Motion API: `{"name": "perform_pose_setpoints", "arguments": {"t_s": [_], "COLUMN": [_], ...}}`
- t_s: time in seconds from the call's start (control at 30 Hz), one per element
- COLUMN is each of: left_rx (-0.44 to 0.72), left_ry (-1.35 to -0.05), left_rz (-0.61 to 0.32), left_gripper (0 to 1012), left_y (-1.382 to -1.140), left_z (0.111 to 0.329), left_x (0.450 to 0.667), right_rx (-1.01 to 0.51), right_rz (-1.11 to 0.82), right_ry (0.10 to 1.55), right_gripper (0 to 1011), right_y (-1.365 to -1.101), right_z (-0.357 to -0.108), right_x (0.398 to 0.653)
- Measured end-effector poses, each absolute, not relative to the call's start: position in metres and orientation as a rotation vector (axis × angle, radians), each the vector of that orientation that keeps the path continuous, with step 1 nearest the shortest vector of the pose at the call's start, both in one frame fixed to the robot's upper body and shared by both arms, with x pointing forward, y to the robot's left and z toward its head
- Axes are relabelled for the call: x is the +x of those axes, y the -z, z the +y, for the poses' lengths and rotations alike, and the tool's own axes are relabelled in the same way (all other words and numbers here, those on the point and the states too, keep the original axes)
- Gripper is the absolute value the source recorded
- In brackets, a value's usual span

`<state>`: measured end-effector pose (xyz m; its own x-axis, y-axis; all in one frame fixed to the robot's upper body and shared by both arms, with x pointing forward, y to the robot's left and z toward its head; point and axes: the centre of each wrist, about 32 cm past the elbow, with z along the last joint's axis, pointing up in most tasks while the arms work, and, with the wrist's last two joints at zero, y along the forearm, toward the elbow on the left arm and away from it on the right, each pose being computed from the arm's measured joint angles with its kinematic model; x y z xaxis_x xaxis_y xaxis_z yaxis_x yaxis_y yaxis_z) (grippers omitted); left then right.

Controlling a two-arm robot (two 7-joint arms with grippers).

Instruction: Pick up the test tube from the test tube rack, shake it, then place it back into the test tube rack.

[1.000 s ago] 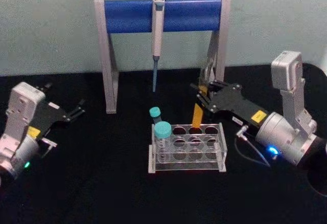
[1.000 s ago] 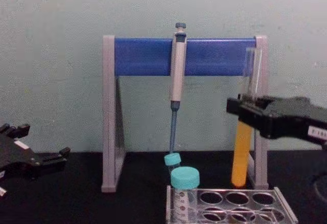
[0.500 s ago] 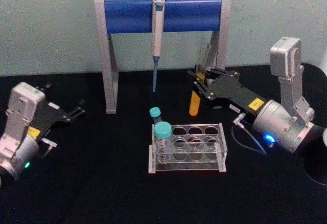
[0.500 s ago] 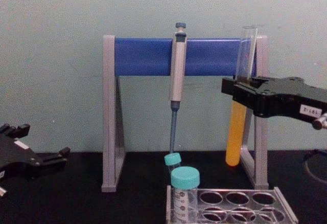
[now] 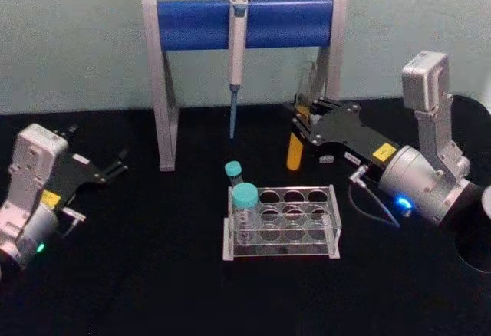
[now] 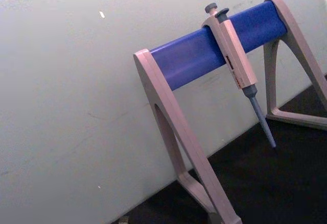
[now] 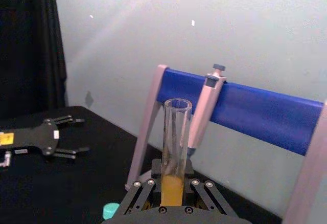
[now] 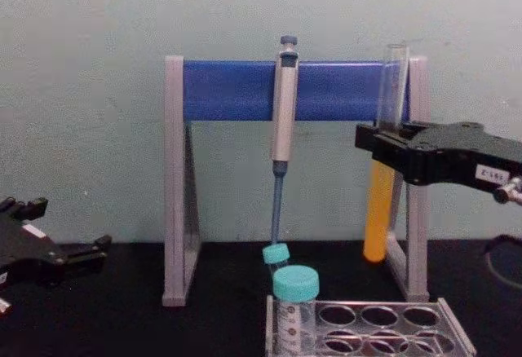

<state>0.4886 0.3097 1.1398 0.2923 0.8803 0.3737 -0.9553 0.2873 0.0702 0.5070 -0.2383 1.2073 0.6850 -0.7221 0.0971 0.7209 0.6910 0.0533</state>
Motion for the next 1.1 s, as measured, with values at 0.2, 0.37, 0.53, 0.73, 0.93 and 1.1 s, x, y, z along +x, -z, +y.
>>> {"name": "perform_pose_setpoints", "arguments": {"t_s": [0.2,0.37,0.53,0.73,0.93,1.1], "left_rx": [0.304,0.304,0.304,0.304,0.305,0.305], "left_ry": [-1.248,-1.248,-1.248,-1.248,-1.248,-1.248], "left_rz": [-0.285,-0.285,-0.285,-0.285,-0.285,-0.285], "left_gripper": [1002,1001,1001,1001,1001,1001], "left_y": [-1.140,-1.140,-1.140,-1.140,-1.140,-1.140], "left_z": [0.310,0.310,0.310,0.310,0.310,0.310], "left_x": [0.489,0.489,0.489,0.489,0.489,0.489], "right_rx": [-0.004,-0.022,-0.051,-0.055,-0.032,-0.010], "right_rz": [-0.120,-0.123,-0.112,-0.081,-0.053,-0.048], "right_ry": [0.845,0.864,0.852,0.785,0.703,0.683], "right_gripper": [229,229,229,229,229,229], "right_y": [-1.208,-1.210,-1.210,-1.211,-1.211,-1.210], "right_z": [-0.249,-0.260,-0.268,-0.264,-0.249,-0.237], "right_x": [0.501,0.491,0.476,0.463,0.467,0.478]}}
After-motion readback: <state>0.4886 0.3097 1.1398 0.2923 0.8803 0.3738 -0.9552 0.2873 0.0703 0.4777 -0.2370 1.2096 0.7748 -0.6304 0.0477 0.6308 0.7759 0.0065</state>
